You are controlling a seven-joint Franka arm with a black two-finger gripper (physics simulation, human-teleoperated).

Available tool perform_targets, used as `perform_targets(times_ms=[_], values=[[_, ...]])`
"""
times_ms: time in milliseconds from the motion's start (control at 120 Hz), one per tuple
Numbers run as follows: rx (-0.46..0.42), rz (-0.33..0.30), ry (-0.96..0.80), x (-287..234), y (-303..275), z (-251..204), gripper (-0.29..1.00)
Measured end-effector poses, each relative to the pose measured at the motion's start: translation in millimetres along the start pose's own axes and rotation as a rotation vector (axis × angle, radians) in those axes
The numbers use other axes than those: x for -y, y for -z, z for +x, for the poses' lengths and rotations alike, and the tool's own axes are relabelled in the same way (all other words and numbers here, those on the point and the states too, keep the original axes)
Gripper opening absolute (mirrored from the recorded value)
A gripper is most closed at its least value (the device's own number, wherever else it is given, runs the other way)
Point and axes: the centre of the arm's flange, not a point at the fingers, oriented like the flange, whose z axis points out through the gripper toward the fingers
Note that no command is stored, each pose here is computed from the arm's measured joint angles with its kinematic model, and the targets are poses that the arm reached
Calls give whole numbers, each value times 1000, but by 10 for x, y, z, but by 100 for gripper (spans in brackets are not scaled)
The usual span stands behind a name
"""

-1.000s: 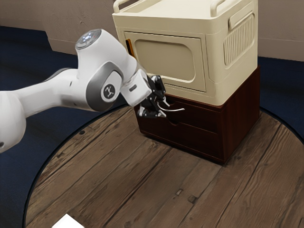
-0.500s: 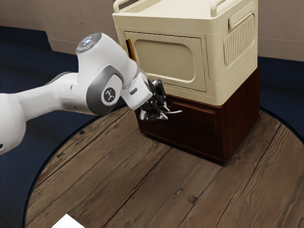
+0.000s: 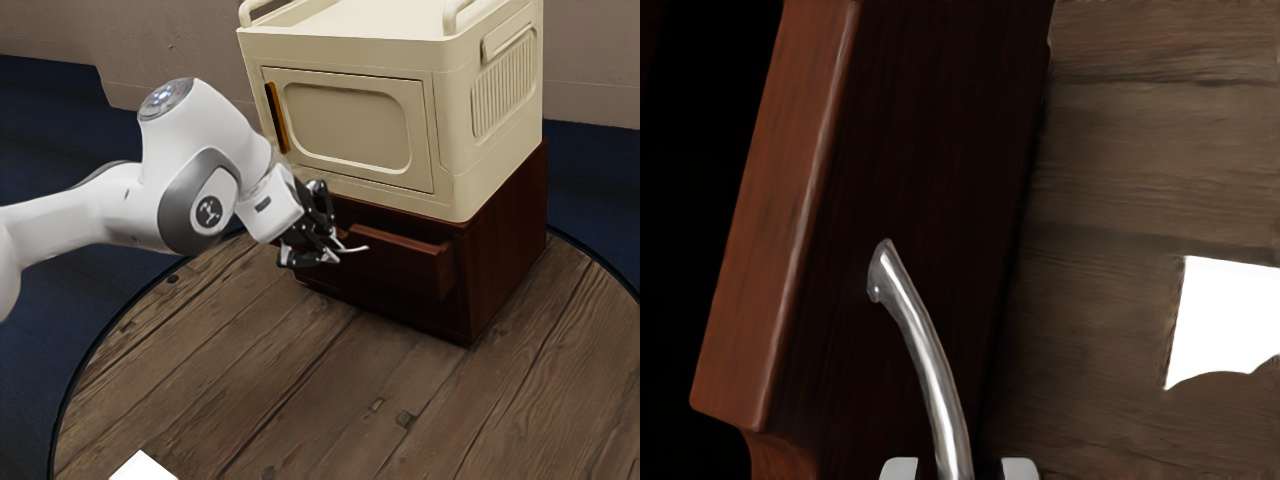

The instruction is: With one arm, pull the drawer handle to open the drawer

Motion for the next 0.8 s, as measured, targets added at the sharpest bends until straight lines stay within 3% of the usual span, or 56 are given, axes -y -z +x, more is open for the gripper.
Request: perform_targets(times_ms=[800], values=[[15, -16, 12, -518, 291, -142, 3]])
